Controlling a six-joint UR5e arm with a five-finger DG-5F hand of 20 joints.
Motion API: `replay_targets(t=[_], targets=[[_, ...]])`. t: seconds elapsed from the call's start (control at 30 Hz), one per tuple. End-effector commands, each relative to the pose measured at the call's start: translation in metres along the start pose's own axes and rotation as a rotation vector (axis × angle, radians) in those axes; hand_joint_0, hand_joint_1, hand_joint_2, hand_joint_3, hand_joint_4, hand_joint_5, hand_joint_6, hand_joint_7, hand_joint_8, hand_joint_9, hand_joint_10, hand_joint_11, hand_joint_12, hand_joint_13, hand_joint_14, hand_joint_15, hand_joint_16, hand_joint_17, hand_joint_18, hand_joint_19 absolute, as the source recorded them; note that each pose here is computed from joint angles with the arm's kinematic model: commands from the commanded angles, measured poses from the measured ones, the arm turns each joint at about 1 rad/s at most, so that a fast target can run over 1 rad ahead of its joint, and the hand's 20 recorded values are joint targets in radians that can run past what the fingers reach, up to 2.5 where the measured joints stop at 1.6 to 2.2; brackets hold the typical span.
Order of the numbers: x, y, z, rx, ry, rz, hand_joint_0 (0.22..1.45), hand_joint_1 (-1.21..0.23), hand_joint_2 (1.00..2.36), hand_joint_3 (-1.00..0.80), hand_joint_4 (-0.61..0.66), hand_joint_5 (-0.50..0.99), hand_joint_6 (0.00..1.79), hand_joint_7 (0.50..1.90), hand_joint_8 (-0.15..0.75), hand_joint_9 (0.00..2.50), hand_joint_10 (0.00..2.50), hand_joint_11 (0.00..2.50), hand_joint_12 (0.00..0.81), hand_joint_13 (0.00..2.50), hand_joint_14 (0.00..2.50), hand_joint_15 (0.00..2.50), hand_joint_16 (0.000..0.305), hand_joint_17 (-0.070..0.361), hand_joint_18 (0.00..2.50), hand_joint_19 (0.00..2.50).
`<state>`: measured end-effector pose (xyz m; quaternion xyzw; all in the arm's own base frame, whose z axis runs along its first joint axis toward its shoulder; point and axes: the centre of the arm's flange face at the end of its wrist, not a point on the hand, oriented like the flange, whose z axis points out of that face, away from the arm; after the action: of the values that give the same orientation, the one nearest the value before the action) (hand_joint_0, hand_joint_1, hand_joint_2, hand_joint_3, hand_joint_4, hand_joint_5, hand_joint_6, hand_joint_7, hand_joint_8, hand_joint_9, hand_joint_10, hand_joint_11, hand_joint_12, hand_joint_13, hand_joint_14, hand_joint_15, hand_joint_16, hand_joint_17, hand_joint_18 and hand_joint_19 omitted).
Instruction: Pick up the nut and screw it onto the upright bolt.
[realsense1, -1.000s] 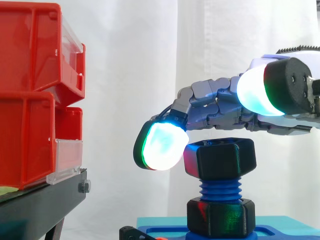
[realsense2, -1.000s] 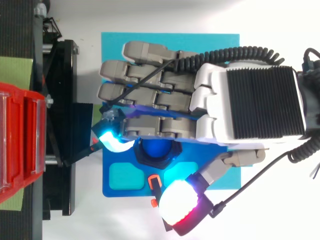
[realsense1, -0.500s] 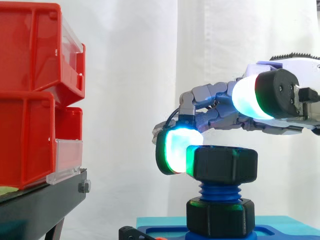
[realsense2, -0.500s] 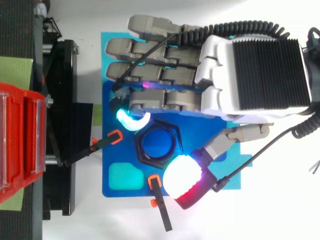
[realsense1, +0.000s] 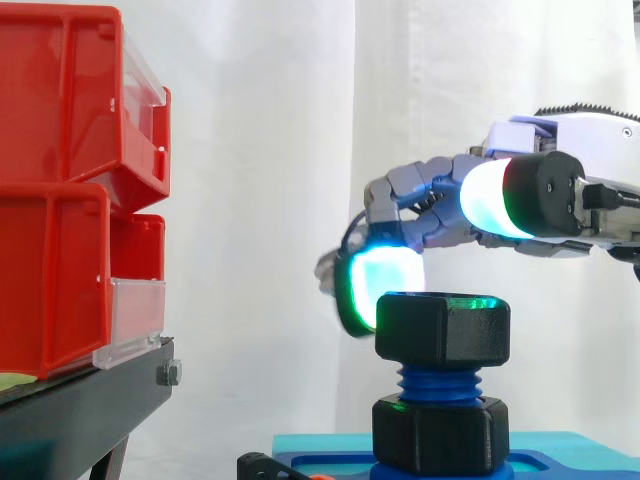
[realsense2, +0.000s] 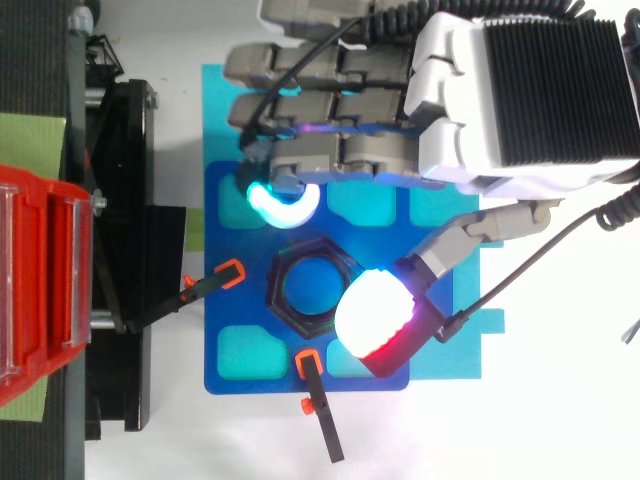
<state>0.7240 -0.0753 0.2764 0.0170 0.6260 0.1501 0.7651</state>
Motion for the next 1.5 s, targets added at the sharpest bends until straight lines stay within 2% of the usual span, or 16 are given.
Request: replay_targets(t=[0.0,0.03,0.17,0.27,0.37,0.4,0.47,0.53,0.6,0.67,0.73,0.83,0.9,1.33,1.47], targets=[[-0.012,-0.001,0.008,-0.017,-0.041,-0.006,0.47,-0.14,1.00,-0.50,0.19,-0.20,0.50,0.78,0.216,0.27,0.00,0.00,0.331,0.09,0.00,0.00,0.044,0.099,0.00,0.00],[-0.017,-0.001,0.012,-0.018,-0.054,-0.008,0.47,-0.12,1.00,-0.50,0.16,-0.22,0.50,0.74,0.212,0.20,0.00,0.00,0.334,0.04,0.00,0.00,0.044,0.100,0.00,0.00],[-0.024,0.004,0.019,-0.028,-0.068,-0.008,0.46,-0.11,1.00,-0.50,0.14,-0.23,0.50,0.65,0.203,0.16,0.00,0.00,0.337,0.01,0.00,0.00,0.046,0.104,0.00,0.00],[-0.023,0.007,0.020,-0.033,-0.070,-0.007,0.45,-0.11,1.00,-0.50,0.14,-0.23,0.50,0.64,0.204,0.16,0.00,0.00,0.337,0.00,0.00,0.00,0.047,0.105,0.00,0.00],[-0.011,0.010,0.021,-0.031,-0.052,-0.002,0.45,-0.10,1.00,-0.50,0.15,-0.22,0.50,0.62,0.206,0.15,0.00,0.00,0.339,0.00,0.00,0.00,0.047,0.107,0.00,0.00],[-0.009,0.011,0.021,-0.032,-0.053,-0.001,0.45,-0.10,1.00,-0.50,0.15,-0.22,0.50,0.62,0.206,0.15,0.00,0.00,0.339,0.00,0.00,0.00,0.048,0.107,0.00,0.00],[0.001,0.013,0.022,-0.032,-0.036,0.002,0.45,-0.08,1.00,-0.50,0.14,-0.22,0.50,0.62,0.206,0.14,0.00,0.00,0.339,0.00,0.00,0.00,0.048,0.108,0.00,0.00],[0.001,0.017,0.022,-0.035,-0.035,0.003,0.45,-0.06,1.00,-0.50,0.14,-0.22,0.50,0.62,0.205,0.13,0.00,0.00,0.341,0.00,0.00,0.00,0.048,0.108,0.00,0.00],[0.004,0.020,0.021,-0.029,-0.018,0.006,0.45,-0.05,1.00,-0.50,0.15,-0.22,0.50,0.63,0.204,0.13,0.00,0.00,0.342,0.00,0.00,0.00,0.048,0.109,0.00,0.00],[0.006,0.021,0.021,-0.024,-0.004,0.008,0.45,-0.04,1.00,-0.50,0.17,-0.21,0.50,0.69,0.212,0.14,0.00,0.00,0.342,0.00,0.00,0.00,0.048,0.108,0.00,0.00],[0.010,0.025,0.018,-0.017,0.028,0.012,0.45,-0.05,1.00,-0.50,0.20,-0.20,0.50,0.75,0.220,0.16,0.00,0.00,0.342,0.00,0.00,0.00,0.048,0.108,0.00,0.00],[0.012,0.028,0.019,-0.020,0.035,0.013,0.46,-0.07,1.00,-0.50,0.23,-0.17,0.50,0.86,0.235,0.21,0.00,0.00,0.339,0.03,0.00,0.00,0.046,0.103,0.00,0.00],[0.014,0.032,0.018,-0.023,0.051,0.015,0.47,-0.08,1.00,-0.50,0.26,-0.16,0.50,0.90,0.236,0.22,0.00,0.00,0.338,0.04,0.00,0.00,0.045,0.101,0.00,0.00],[0.018,0.035,0.016,-0.021,0.079,0.018,0.48,-0.17,1.00,-0.50,0.28,-0.12,0.50,1.11,0.262,0.36,0.00,0.00,0.328,0.16,0.00,0.00,0.042,0.094,0.00,0.00],[0.017,0.032,0.015,-0.016,0.079,0.018,0.48,-0.20,1.00,-0.50,0.29,-0.10,0.50,1.16,0.273,0.41,0.00,0.00,0.324,0.19,0.00,0.00,0.039,0.088,0.00,0.00]])
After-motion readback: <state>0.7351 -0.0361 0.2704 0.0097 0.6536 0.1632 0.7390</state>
